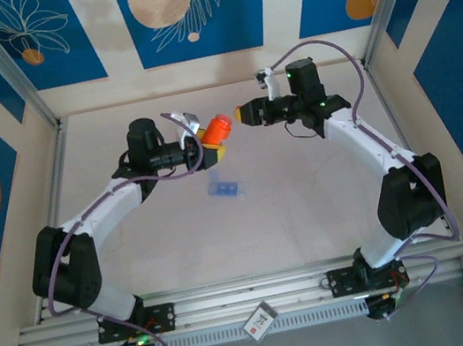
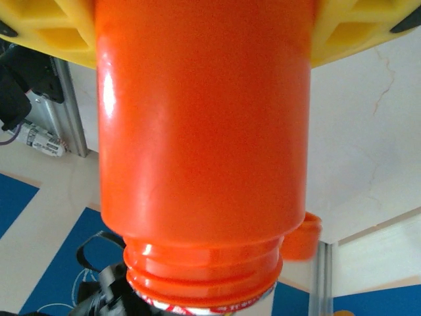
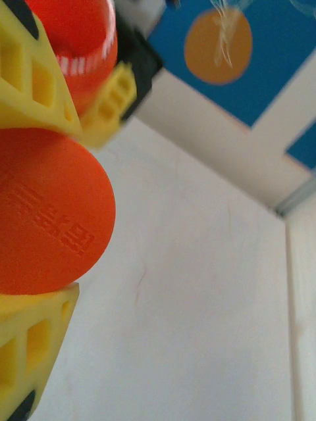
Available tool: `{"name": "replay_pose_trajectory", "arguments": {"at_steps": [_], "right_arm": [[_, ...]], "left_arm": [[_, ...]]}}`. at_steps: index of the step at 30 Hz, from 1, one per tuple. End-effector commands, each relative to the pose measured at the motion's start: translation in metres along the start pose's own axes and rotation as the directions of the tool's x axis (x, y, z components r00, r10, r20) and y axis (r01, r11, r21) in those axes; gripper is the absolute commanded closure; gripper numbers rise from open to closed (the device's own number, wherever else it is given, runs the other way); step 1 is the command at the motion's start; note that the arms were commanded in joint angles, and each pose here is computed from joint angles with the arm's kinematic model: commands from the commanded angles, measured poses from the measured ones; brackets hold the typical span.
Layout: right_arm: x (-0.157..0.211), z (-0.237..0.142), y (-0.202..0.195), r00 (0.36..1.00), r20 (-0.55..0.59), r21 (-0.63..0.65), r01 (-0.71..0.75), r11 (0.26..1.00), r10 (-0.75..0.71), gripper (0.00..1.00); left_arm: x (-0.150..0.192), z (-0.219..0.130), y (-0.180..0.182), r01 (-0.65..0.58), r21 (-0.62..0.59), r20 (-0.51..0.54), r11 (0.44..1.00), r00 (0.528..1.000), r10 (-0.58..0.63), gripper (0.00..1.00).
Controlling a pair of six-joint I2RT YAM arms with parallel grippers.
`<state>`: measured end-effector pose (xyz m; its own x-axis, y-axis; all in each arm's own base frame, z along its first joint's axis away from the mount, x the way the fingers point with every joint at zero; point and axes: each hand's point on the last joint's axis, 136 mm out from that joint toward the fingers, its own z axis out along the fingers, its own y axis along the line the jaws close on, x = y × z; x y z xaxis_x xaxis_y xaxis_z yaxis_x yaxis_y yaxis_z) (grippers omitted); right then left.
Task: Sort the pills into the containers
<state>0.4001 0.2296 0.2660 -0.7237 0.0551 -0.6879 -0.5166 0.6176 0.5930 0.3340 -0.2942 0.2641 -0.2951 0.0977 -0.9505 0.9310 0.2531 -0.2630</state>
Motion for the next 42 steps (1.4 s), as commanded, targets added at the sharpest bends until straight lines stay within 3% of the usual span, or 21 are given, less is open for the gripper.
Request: {"name": "replay_pose_trajectory", "arguments": {"at_steps": [1,7,11,20,30,33,35,37,40,42], "right_arm": [[0.026,-0.009,-0.050,0.991,-0.013,0.247,-0.128,0.961,0.135,0.64],[0.087,-0.021,-0.127,0.950,-0.010,0.576,-0.251,0.778,0.314,0.65],[0.117,-0.028,-0.160,0.920,0.010,0.703,-0.285,0.651,0.393,0.65],[0.157,-0.029,-0.192,0.861,0.051,0.822,-0.324,0.468,0.506,0.64],[0.188,-0.019,-0.203,0.838,0.012,0.864,-0.284,0.417,0.545,0.59],[0.193,-0.017,-0.203,0.840,-0.002,0.869,-0.268,0.417,0.542,0.45],[0.191,-0.017,-0.200,0.847,-0.007,0.864,-0.263,0.429,0.532,0.27],[0.185,-0.019,-0.195,0.857,-0.006,0.856,-0.262,0.446,0.515,0.17],[0.170,-0.025,-0.186,0.874,0.002,0.846,-0.261,0.466,0.486,0.03],[0.158,-0.029,-0.178,0.885,0.003,0.838,-0.256,0.482,0.465,0.01]], "left_arm": [[-0.008,-0.012,0.004,-0.053,-0.067,0.041,0.996,0.998,0.056,1.00],[0.006,-0.019,0.012,-0.037,-0.152,0.033,0.988,0.999,0.042,1.00],[0.020,-0.023,0.018,-0.019,-0.205,0.006,0.978,1.000,0.021,1.00],[0.041,-0.034,0.028,0.025,-0.305,-0.023,0.952,0.999,-0.034,1.00],[0.042,-0.041,0.041,0.063,-0.392,-0.015,0.918,0.997,-0.075,1.00],[0.040,-0.047,0.049,0.081,-0.458,-0.008,0.885,0.995,-0.095,1.00],[0.036,-0.050,0.051,0.082,-0.478,0.002,0.874,0.996,-0.092,1.00],[0.035,-0.052,0.050,0.081,-0.483,0.006,0.872,0.996,-0.089,1.00],[0.034,-0.053,0.048,0.086,-0.483,0.008,0.871,0.996,-0.094,1.00],[0.035,-0.055,0.047,0.089,-0.488,0.006,0.869,0.995,-0.098,1.00]]}}
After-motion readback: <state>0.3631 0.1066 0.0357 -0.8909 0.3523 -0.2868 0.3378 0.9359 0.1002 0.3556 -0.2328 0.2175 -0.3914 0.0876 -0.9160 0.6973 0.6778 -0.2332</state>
